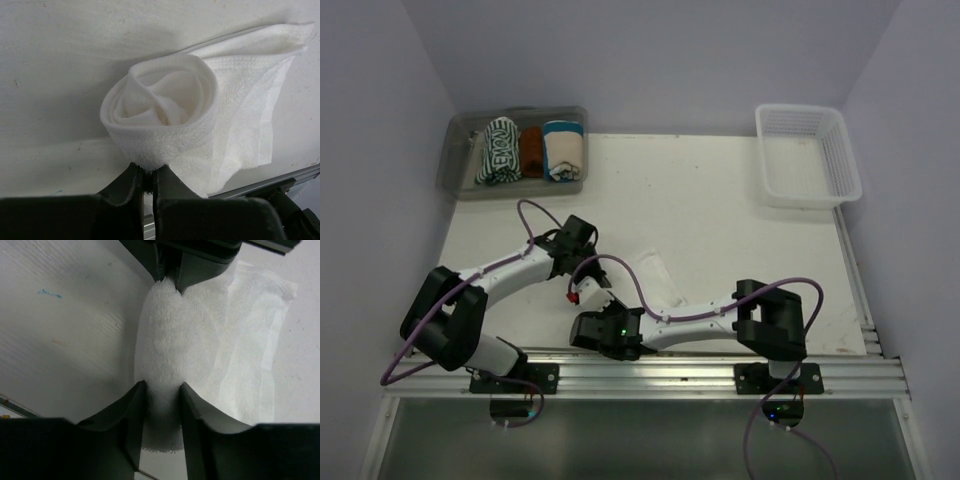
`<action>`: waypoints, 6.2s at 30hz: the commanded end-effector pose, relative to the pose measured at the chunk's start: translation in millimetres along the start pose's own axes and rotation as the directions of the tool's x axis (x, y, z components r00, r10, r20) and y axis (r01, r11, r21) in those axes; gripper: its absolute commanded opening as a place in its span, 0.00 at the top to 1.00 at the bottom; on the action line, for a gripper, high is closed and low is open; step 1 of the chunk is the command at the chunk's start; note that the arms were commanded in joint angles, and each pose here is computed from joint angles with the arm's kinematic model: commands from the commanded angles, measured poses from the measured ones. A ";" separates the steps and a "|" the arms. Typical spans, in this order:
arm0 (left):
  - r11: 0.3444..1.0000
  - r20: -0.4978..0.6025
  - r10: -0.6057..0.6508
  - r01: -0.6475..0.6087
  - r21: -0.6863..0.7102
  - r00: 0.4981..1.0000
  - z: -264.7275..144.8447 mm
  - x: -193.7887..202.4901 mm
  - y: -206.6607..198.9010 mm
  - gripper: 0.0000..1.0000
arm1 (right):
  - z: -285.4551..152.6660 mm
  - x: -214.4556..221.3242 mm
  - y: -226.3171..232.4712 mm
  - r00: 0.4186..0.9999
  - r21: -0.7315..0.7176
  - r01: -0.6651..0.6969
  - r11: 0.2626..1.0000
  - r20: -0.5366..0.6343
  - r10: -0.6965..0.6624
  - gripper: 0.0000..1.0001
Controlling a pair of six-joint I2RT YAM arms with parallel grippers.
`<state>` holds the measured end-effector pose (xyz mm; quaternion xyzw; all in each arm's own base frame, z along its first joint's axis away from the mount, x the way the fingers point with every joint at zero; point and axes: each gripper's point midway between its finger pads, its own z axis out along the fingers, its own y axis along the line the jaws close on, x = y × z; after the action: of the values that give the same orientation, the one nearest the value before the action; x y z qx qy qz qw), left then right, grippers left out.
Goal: Roll the towels
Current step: Roll the towel
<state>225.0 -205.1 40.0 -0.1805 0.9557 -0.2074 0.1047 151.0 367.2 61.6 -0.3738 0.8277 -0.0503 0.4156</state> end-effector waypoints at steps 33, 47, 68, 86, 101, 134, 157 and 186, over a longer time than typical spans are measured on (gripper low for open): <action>0.971 0.116 0.075 -0.099 0.219 0.990 -33.9 -19.6 -46.8 0.20 | -7.3 30.5 -31.8 0.498 -0.481 -0.804 0.348 -0.226 0.837 1.00; 0.962 0.045 0.152 -0.158 0.224 0.987 11.6 -10.1 -52.9 0.36 | -12.7 24.2 -34.5 0.469 -0.549 -0.798 0.251 -0.304 0.829 1.00; 0.977 0.124 -0.093 0.115 -0.181 0.988 -21.0 -9.2 32.9 1.00 | -16.3 -17.7 -51.4 0.874 -0.337 -0.476 0.813 -0.077 0.480 0.48; 0.968 0.023 -0.116 0.118 -0.223 0.993 -35.6 -2.2 16.3 1.00 | -47.7 -29.4 -7.9 0.973 0.100 0.116 0.988 0.187 -0.133 0.27; 0.971 0.001 -0.117 0.115 -0.211 0.993 -38.9 0.6 11.2 1.00 | -20.3 -14.2 28.1 0.962 0.125 0.192 0.973 0.174 -0.212 0.44; 0.984 0.124 0.036 -0.057 0.169 0.992 -47.4 -8.5 -30.2 0.14 | -25.3 -10.8 -8.0 0.822 -0.637 -0.484 0.601 -0.095 0.562 1.00; 0.964 0.152 0.097 -0.131 0.232 0.984 -19.2 -8.5 -37.0 0.18 | 1.9 29.3 -33.0 0.579 -0.661 -0.708 0.250 -0.340 0.741 1.00; 0.995 0.048 0.096 -0.097 0.007 0.994 12.5 -12.4 -38.6 0.61 | 4.7 41.8 -115.6 0.717 -0.316 -0.685 0.656 -0.133 0.685 0.38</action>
<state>251.1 -242.6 45.7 -0.1276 0.9564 -0.2236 0.1380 192.7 299.5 72.1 -0.0826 0.8703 0.3946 0.2829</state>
